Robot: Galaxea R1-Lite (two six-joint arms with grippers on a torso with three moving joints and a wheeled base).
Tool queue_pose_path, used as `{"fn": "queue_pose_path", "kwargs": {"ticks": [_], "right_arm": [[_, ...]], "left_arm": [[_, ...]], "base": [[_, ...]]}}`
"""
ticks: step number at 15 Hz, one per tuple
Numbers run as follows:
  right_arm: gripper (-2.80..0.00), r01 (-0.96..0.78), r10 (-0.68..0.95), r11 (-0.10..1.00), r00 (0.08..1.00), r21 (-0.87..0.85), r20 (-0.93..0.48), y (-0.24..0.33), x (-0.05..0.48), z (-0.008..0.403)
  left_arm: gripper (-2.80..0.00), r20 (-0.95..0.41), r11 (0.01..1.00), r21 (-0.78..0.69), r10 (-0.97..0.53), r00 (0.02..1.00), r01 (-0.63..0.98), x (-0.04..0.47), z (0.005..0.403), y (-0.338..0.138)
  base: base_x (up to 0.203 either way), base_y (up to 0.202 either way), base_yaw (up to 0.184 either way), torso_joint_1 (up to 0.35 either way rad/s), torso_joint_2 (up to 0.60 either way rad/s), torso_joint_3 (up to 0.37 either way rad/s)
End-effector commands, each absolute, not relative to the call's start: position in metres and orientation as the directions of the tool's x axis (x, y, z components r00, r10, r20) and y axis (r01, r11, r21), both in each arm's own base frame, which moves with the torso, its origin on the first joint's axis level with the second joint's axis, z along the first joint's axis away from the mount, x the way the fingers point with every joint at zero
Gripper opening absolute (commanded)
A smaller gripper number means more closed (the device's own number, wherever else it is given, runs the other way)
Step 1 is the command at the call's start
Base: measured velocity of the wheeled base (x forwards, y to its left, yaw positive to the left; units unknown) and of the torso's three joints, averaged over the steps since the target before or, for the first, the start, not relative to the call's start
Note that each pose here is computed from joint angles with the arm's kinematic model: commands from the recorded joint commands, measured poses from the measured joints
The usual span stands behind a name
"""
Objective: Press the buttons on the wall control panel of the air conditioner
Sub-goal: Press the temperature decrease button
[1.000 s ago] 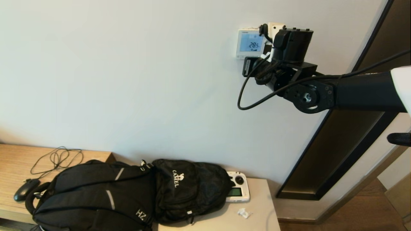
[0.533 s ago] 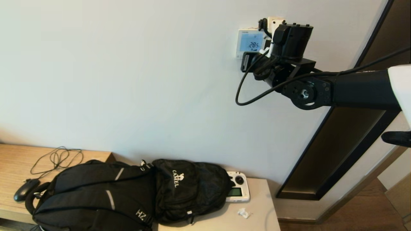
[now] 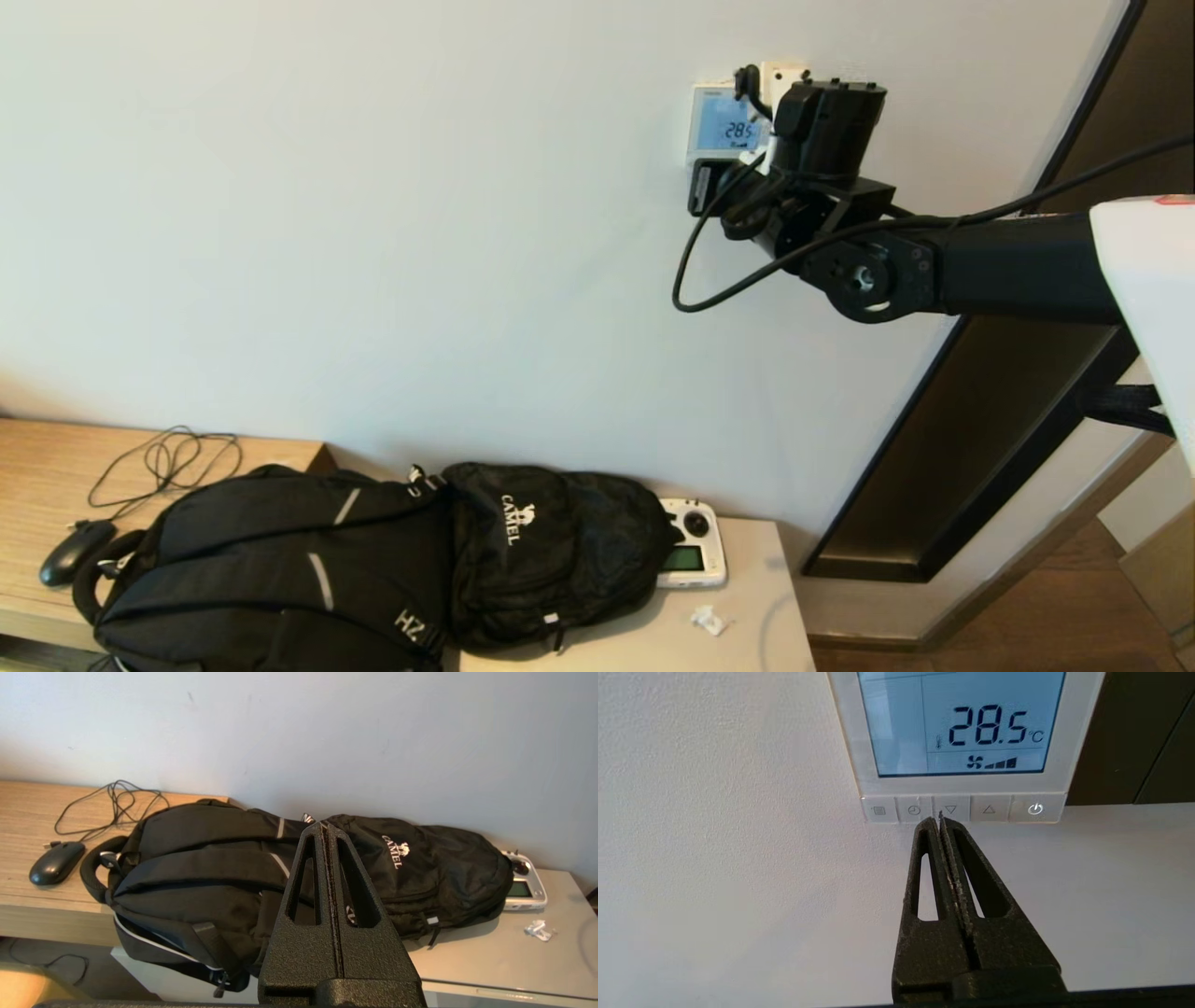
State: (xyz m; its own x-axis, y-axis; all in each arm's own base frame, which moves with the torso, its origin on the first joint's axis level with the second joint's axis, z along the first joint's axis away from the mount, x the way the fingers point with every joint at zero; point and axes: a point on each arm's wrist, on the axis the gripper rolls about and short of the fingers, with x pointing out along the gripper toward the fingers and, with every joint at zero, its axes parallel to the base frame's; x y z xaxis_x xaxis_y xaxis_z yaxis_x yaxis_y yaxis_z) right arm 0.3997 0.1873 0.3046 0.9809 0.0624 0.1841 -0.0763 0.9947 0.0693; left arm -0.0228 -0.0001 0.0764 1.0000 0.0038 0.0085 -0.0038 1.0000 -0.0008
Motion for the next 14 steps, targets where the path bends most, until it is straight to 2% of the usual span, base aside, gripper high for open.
{"fn": "queue_pose_path", "kwargs": {"ticks": [1, 14], "right_arm": [[-2.8, -0.075, 0.061, 0.995, 0.982, 0.068, 0.181, 0.188, 0.401, 0.302], [-2.8, -0.057, 0.042, 0.996, 0.981, 0.074, 0.191, 0.189, 0.411, 0.299]], "left_arm": [[-2.8, 0.011, 1.0, -0.002, 0.005, 1.0, -0.005, -0.023, 0.076, 0.0], [-2.8, 0.011, 1.0, -0.002, 0.004, 1.0, -0.004, -0.023, 0.076, 0.0]], "base": [[0.0, 0.0, 0.0, 0.0, 0.0, 0.0], [0.0, 0.0, 0.0, 0.0, 0.0, 0.0]]}}
